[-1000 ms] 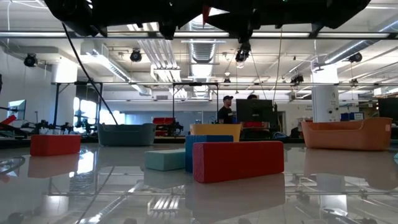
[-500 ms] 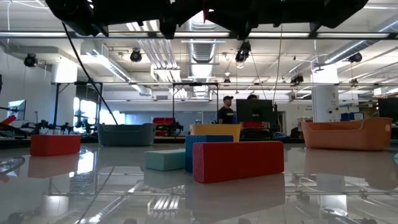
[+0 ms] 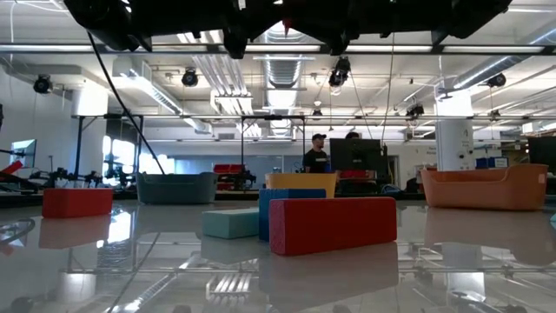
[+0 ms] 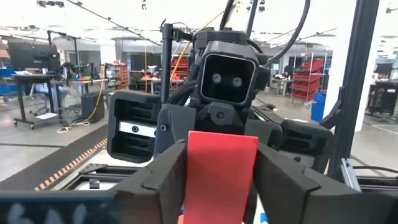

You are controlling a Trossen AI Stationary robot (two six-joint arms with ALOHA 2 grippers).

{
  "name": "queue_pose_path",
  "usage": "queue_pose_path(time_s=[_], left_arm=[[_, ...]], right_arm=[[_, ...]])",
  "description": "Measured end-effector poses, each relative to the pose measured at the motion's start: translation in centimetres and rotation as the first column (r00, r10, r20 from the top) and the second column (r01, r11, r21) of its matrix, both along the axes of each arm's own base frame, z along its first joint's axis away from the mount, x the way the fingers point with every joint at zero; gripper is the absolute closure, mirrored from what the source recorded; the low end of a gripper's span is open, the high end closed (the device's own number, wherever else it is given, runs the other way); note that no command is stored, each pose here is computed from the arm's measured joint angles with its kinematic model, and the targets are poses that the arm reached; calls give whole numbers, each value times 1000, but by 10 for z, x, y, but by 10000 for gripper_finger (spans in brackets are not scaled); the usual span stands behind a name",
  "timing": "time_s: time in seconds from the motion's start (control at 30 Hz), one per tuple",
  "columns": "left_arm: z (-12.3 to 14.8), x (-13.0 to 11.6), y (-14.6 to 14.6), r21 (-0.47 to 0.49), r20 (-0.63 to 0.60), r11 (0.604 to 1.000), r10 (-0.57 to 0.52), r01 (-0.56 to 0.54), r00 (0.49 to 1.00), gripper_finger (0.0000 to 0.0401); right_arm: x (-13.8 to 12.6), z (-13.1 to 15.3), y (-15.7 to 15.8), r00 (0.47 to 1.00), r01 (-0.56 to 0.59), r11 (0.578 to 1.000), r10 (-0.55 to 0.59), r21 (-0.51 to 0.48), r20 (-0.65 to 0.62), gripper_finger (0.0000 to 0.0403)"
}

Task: Sort & place blocks by color
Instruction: Put the orange block into the yellow bin

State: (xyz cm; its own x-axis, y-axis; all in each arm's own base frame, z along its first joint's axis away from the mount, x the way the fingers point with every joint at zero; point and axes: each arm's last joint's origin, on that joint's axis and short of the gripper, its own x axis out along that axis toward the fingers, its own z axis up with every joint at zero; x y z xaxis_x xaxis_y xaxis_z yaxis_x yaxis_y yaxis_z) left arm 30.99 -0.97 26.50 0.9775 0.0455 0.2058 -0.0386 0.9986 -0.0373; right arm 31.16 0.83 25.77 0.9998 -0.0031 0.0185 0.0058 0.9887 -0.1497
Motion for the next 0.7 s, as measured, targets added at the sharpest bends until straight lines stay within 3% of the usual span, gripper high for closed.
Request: queue_pose_path(time_s=[0.17, 0.33, 0.43, 0.57, 0.7], left_arm=[[-4, -4, 0, 51, -70, 999, 11, -7, 998, 196], [3, -26, 3, 189, -232, 982, 48, -4, 972, 170], [13, -44, 5, 248, -290, 969, 86, -12, 953, 167], [22, -64, 11, 290, -312, 946, 240, -149, 919, 166], [22, -83, 14, 287, -285, 923, 339, -258, 896, 166]], right_arm=[[0, -3, -3, 999, 25, 1000, -25, 12, -38, 284], [2, 6, -12, 956, 173, 985, -168, 0, -241, 284], [6, 15, -24, 871, 251, 967, -243, -39, -427, 284], [11, 31, -53, 715, 325, 941, -309, -94, -628, 284], [17, 37, -94, 553, 393, 907, -363, -150, -750, 284]])
